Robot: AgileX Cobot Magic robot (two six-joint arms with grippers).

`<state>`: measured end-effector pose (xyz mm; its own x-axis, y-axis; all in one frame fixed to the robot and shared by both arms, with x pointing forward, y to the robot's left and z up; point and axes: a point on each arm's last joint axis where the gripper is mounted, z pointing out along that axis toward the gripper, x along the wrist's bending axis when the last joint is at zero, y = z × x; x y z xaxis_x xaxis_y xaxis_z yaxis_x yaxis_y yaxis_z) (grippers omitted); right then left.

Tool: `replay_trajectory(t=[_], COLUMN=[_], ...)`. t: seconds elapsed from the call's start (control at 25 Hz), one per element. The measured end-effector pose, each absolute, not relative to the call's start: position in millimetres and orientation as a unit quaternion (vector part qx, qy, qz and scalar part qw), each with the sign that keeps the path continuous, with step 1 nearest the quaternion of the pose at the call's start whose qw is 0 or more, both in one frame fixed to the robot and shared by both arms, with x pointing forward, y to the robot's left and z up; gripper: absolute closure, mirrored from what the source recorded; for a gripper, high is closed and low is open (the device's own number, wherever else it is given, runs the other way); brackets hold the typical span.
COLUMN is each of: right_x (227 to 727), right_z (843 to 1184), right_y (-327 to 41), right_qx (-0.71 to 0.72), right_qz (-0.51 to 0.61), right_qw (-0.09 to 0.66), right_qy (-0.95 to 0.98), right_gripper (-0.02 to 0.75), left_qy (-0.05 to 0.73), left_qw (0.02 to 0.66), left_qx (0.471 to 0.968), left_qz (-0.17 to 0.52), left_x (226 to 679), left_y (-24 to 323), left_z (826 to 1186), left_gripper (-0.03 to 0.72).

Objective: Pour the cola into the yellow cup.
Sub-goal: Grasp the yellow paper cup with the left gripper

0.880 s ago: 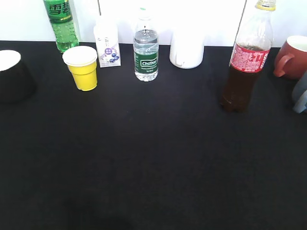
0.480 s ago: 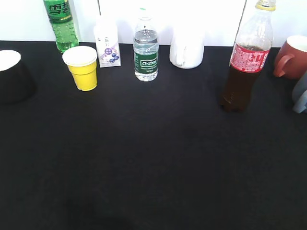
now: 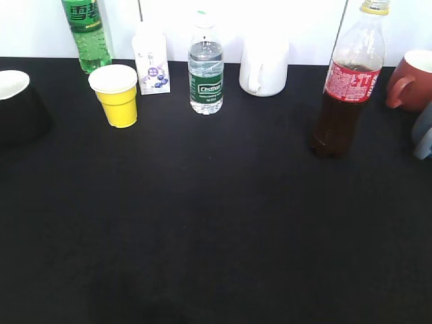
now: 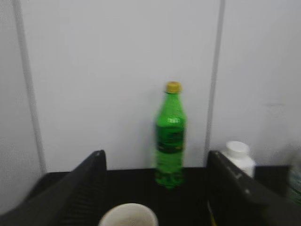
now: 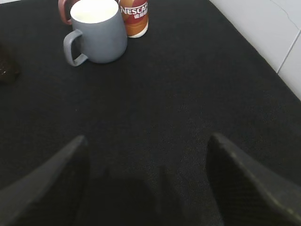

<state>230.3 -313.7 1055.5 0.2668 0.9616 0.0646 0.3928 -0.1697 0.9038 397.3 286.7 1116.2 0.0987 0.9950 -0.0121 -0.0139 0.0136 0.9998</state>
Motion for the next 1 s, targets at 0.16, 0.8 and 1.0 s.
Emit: replay_trajectory(t=[0.16,0.8,1.0], right_x=[230.3,230.3,230.3], right_z=[1055.5,1055.5,1055.5], right_y=[-313.7,-313.7,-313.7], right_qx=[0.682,0.682,0.682], right_qz=[0.346,0.346,0.346], right_qw=[0.41,0.41,0.41], right_qy=[0.497,0.497,0.497], right_gripper=[0.153,0.153,0.153], left_qy=[0.445,0.463,0.48], left_qw=[0.541,0.562,0.551], left_qx=[0.6,0.608,0.604], left_qz=[0.387,0.317,0.32], left_x=[436.1,492.7,541.7], left_y=[241.0,205.6,194.4], left_z=[1083.0,920.7,895.4], left_gripper=[0.185,0.018,0.013])
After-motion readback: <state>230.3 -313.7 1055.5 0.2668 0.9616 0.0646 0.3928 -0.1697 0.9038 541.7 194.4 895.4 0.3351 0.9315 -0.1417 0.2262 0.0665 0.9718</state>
